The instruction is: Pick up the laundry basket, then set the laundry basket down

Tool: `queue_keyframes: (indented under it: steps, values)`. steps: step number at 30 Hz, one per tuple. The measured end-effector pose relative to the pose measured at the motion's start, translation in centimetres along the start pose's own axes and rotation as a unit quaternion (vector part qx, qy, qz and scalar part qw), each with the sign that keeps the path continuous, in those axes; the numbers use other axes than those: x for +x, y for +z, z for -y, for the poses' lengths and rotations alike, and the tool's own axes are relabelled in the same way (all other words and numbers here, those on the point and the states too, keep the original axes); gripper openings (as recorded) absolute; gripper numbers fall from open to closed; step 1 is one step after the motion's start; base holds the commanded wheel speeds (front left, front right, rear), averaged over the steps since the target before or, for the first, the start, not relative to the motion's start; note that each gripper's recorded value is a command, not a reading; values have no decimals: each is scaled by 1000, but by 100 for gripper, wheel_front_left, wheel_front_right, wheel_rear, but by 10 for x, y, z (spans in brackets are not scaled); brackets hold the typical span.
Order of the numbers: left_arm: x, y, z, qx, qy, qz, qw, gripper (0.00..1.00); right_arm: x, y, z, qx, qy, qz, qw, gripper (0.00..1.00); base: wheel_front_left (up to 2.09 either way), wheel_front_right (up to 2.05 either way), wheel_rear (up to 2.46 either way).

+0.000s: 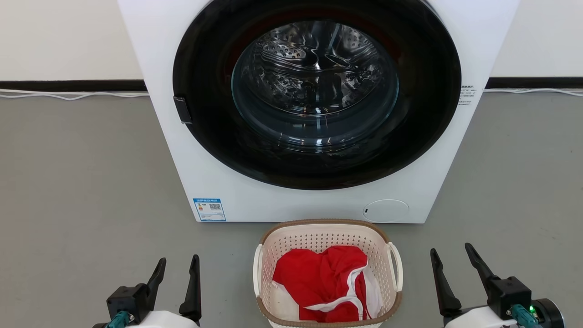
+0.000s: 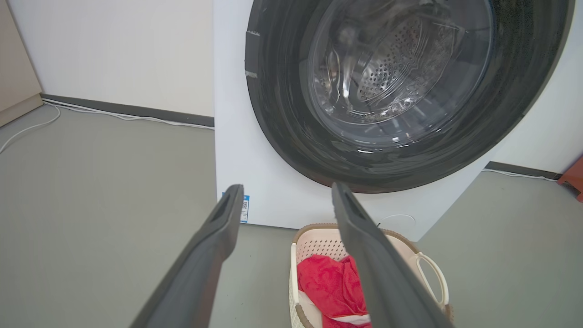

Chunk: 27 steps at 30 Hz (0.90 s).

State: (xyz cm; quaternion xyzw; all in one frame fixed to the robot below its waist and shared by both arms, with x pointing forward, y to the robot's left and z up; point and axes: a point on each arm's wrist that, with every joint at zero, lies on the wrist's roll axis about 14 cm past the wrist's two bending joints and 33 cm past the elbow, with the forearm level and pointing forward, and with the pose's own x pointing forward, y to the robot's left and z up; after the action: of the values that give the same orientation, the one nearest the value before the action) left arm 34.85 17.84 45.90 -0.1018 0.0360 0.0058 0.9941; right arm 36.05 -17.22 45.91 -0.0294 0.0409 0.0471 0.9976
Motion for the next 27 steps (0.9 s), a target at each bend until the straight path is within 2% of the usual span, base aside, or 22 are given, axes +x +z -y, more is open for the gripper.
queue_keyframes:
  steps: [17,27]
  values:
    - [1,-12,-2,0,3,-20,1000,100,3,-12,0,6,0,-18,1000,100,0,0,0]
    - [19,-32,1,0,-2,-53,999,100,25,-30,1,6,1,-48,999,100,0,0,0]
